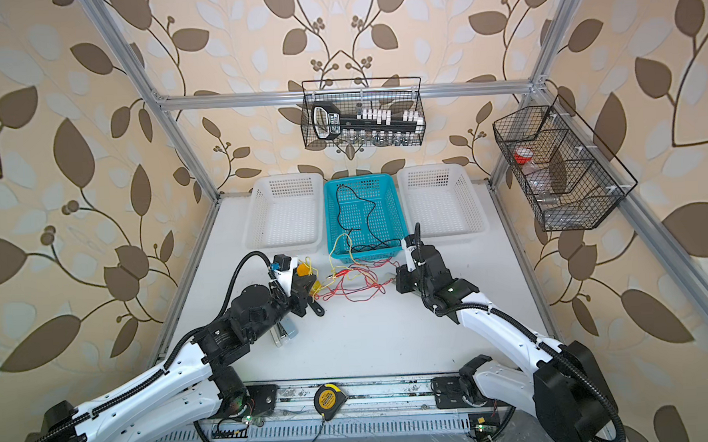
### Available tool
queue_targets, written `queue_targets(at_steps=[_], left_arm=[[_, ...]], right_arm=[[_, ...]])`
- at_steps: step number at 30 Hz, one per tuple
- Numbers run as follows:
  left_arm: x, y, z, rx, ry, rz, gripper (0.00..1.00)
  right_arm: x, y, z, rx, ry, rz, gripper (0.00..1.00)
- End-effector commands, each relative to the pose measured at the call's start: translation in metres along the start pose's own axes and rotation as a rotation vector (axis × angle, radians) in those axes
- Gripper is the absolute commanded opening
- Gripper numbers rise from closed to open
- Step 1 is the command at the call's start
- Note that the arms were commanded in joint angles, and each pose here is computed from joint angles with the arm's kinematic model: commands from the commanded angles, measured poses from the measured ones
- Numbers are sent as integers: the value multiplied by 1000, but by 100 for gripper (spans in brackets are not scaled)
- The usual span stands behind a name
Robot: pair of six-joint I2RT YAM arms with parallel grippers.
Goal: Untangle the cables
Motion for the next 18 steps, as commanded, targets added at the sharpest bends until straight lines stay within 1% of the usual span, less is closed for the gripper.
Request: queue_targets(at_steps=[1,4,7,13,14,18], left_arm=[[24,17,14,124,-98,-5,0],[29,28,18,215,-109,-21,0],[36,45,24,357,-137,-27,0],[47,64,37,528,-202,-21,0],[48,65,38,537,-204,-24,0],[43,57,29,460,-169,-25,0]], right_arm=[[-35,-37,-4,-192,142,-36,0],[-38,-44,-5,-223,163,-56,0],[-43,-55,-5,-249,193,-104,0],[-47,-69,-2,-263,208,-153,0],[-45,-69,-2,-261,204,-151,0],[-45,-63,-5,-216,215,-139,0]])
Point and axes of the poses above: each gripper's point midway between its finger pads, its own z axis back along the fingers, its own y axis along the line the jaws close on, x = y × z, the point moved 4 cm from there along z, back along the fingers, and after that the axes turned 14 degrees about z, right-handed, at the moved point
